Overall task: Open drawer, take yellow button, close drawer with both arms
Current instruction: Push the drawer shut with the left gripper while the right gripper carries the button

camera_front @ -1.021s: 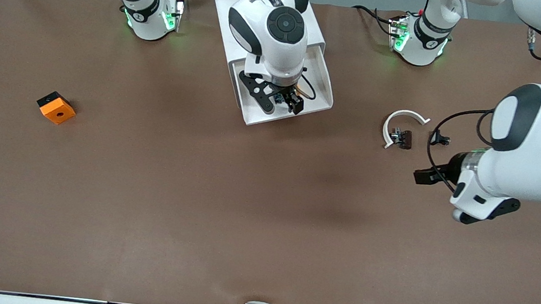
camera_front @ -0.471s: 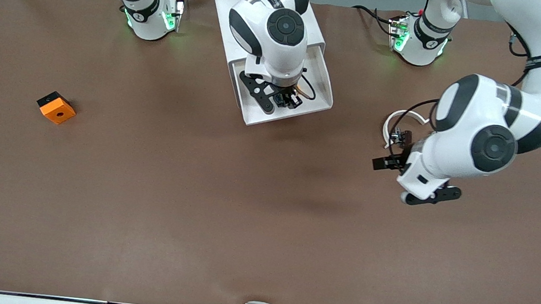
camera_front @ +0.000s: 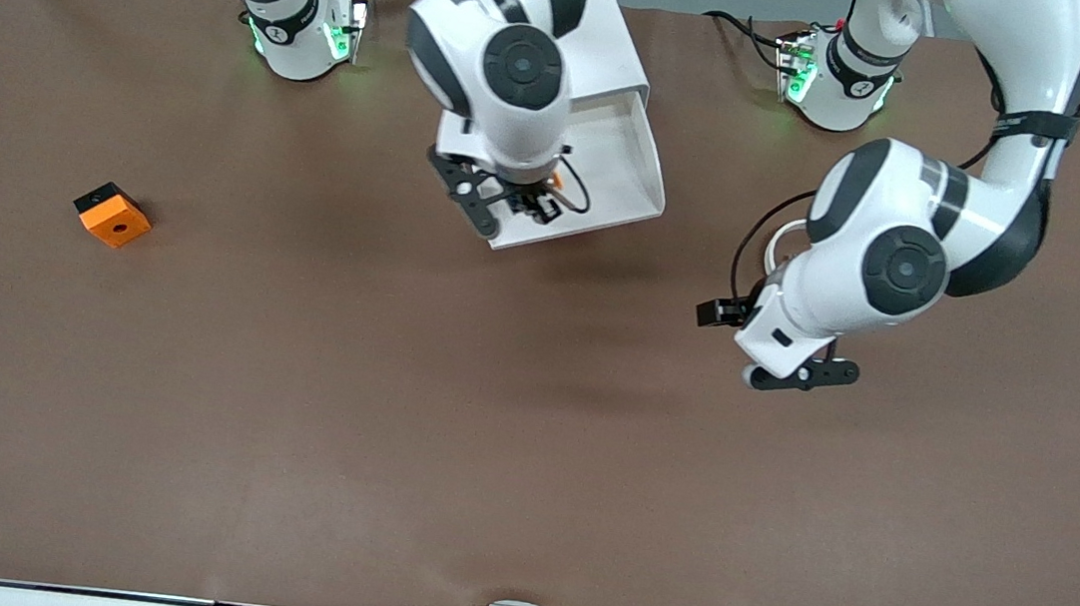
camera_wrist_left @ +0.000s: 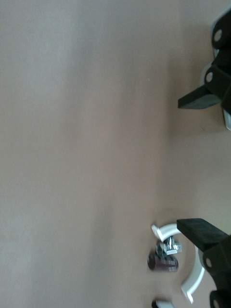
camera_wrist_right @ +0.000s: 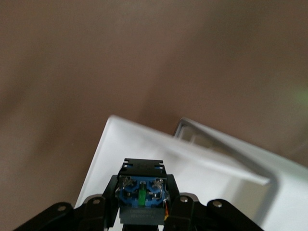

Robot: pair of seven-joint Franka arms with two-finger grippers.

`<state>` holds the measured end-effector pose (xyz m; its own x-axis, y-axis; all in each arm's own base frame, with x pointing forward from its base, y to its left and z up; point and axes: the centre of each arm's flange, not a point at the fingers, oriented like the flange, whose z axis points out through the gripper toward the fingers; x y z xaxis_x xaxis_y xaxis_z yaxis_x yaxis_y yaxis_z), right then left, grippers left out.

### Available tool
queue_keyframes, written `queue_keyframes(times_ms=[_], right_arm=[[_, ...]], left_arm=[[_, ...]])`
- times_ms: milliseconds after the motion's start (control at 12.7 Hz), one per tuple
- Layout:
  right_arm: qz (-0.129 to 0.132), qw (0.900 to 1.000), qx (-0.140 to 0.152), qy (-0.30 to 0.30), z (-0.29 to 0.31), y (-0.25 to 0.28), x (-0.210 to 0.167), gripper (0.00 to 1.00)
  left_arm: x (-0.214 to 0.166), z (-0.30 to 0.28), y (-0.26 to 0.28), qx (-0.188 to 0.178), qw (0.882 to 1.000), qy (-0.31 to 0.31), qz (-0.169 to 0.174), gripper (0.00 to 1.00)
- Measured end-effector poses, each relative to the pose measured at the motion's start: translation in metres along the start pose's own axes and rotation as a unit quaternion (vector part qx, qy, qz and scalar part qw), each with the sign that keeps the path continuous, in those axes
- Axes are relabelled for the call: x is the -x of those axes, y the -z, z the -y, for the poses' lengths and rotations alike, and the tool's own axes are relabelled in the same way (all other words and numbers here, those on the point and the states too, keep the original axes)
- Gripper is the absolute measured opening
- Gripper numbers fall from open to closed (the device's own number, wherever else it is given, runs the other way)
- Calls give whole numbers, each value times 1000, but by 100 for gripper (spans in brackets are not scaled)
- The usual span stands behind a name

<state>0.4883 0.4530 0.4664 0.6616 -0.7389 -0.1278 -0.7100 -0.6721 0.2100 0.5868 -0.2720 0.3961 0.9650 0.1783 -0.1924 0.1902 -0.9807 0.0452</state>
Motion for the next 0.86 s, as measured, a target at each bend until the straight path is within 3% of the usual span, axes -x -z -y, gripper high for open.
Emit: queue_keyframes(times_ms=[157, 393, 550, 707, 864], right_arm=[[13, 997, 12, 71, -28, 39, -65, 42], [13, 982, 24, 188, -83, 69, -183, 42], [2, 963, 31, 269, -116, 64, -254, 42], [-3, 938, 17, 346, -147, 42, -324, 42], [-25, 924, 8, 383, -176, 6, -389, 42]], left_arm=[[16, -26, -15, 5, 1000, 12, -12, 100], [48, -74, -36, 5, 999, 44, -17, 100], [72, -102, -55, -5, 999, 53, -10, 100], [94, -123, -74, -17, 998, 64, -3, 100], [113, -139, -84, -25, 997, 66, 1, 100]])
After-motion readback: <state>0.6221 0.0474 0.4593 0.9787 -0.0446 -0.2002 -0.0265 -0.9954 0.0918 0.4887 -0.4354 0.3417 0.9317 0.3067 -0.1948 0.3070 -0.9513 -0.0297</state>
